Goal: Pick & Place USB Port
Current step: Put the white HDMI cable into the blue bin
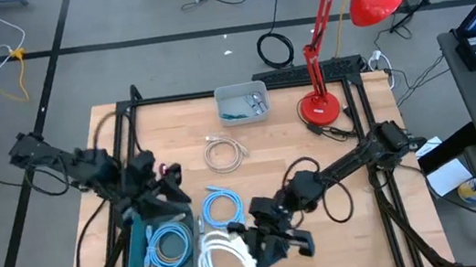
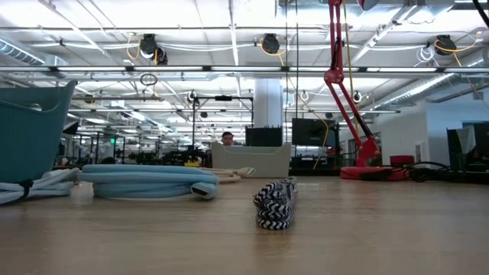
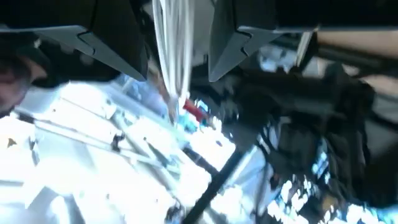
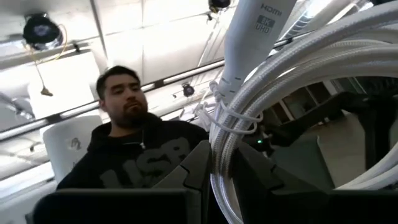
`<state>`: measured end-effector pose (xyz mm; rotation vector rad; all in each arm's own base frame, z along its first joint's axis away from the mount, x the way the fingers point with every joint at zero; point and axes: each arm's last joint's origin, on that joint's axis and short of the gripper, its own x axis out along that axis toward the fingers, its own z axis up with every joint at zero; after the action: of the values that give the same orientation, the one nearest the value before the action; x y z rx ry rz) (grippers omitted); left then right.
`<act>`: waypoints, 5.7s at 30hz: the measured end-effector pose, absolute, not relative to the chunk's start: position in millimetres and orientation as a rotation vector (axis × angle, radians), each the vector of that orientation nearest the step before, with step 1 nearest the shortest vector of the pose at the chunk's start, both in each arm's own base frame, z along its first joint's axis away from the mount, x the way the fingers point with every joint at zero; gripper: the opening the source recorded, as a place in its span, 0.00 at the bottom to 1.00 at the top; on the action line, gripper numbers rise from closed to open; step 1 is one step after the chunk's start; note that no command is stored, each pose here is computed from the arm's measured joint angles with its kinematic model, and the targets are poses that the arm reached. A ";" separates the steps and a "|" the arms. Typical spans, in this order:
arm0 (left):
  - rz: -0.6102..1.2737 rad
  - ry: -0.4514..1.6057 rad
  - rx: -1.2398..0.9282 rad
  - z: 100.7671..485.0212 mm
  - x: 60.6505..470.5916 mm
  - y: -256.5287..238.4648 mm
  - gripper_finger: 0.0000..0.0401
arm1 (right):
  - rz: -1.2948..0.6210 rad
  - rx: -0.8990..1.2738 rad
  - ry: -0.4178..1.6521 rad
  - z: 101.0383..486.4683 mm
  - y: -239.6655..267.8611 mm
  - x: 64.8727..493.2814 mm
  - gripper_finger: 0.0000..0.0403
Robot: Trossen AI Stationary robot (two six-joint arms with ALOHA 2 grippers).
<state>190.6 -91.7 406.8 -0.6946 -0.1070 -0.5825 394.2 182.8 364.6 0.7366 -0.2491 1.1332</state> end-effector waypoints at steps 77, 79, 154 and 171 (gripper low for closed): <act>-0.904 0.020 -0.953 379.1 257.0 -138.0 0.20 | 1.020 0.602 -0.292 390.4 174.9 380.3 0.12; -0.904 0.023 -0.959 379.1 257.0 -138.0 0.21 | 1.020 0.602 -0.304 391.1 174.6 380.1 0.15; 0.291 0.881 -1.494 209.4 76.1 -160.7 0.17 | 0.336 0.366 0.013 435.6 151.6 292.9 0.54; 0.463 1.075 -1.389 196.7 81.6 -145.6 0.42 | 0.335 0.366 0.012 435.7 151.3 293.1 0.54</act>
<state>81.6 -145.6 196.7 -1.3889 1.0751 0.4634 293.1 151.3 435.7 0.3664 0.0125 0.3348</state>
